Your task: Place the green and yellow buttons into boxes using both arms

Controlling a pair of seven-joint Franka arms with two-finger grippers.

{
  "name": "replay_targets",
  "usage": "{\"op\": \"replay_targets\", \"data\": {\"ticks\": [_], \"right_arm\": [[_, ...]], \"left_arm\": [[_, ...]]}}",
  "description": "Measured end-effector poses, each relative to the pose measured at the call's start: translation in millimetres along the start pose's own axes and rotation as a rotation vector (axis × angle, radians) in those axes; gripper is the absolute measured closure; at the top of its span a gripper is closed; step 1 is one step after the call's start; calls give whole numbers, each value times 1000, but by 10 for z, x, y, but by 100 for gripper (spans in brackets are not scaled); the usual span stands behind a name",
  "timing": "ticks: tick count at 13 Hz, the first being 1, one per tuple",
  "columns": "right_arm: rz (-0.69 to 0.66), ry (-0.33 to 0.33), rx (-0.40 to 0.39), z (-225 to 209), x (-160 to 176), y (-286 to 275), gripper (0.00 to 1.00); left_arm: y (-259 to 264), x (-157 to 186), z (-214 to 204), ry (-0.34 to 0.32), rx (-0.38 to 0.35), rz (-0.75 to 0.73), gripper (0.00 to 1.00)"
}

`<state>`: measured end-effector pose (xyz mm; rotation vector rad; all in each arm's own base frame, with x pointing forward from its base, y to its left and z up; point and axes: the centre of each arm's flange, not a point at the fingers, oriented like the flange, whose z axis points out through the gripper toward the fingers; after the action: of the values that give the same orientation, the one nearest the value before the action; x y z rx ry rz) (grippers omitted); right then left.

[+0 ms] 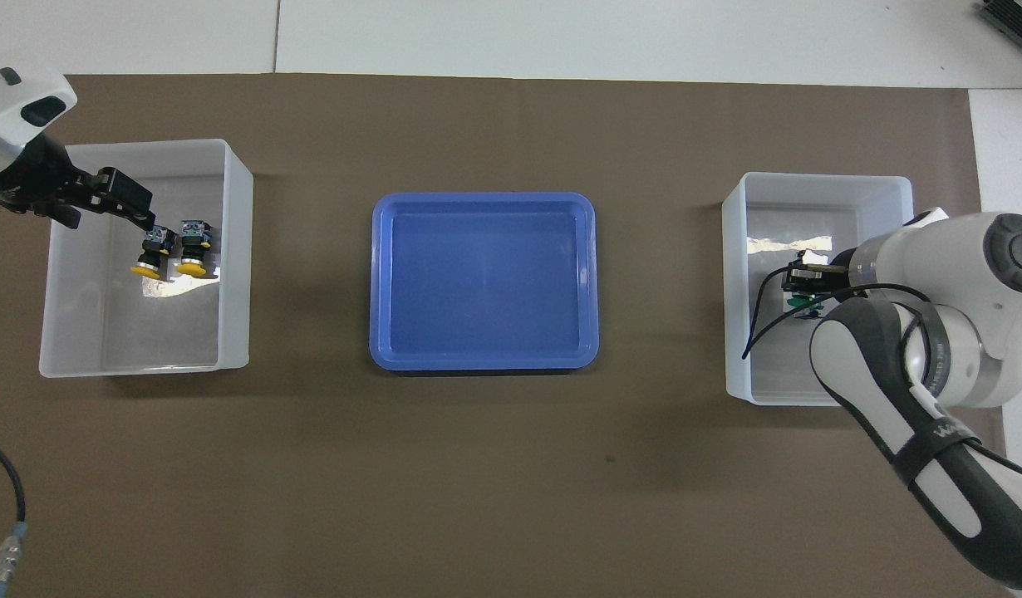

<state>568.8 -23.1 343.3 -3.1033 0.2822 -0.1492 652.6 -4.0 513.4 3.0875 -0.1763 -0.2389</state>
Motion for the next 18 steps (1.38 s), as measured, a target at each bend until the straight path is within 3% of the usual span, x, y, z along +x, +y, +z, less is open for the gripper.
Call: {"op": "replay_targets", "data": {"ticks": [3, 5, 7, 12, 18], "right_arm": [[0, 4, 1, 40, -28, -4, 45], [-1, 24, 4, -27, 6, -11, 23], [-7, 62, 10, -324, 107, -59, 0], [-38, 55, -5, -1693, 185, -165, 0], [-44, -26, -47, -2835, 52, -107, 0]], "left_arm": [[174, -242, -429, 26, 10, 4, 3], [202, -568, -747, 46, 13, 0, 2], [226, -852, -787, 39, 12, -1, 2], [350, -1047, -319, 35, 16, 18, 0], [706, -1063, -377, 81, 25, -40, 0]]}}
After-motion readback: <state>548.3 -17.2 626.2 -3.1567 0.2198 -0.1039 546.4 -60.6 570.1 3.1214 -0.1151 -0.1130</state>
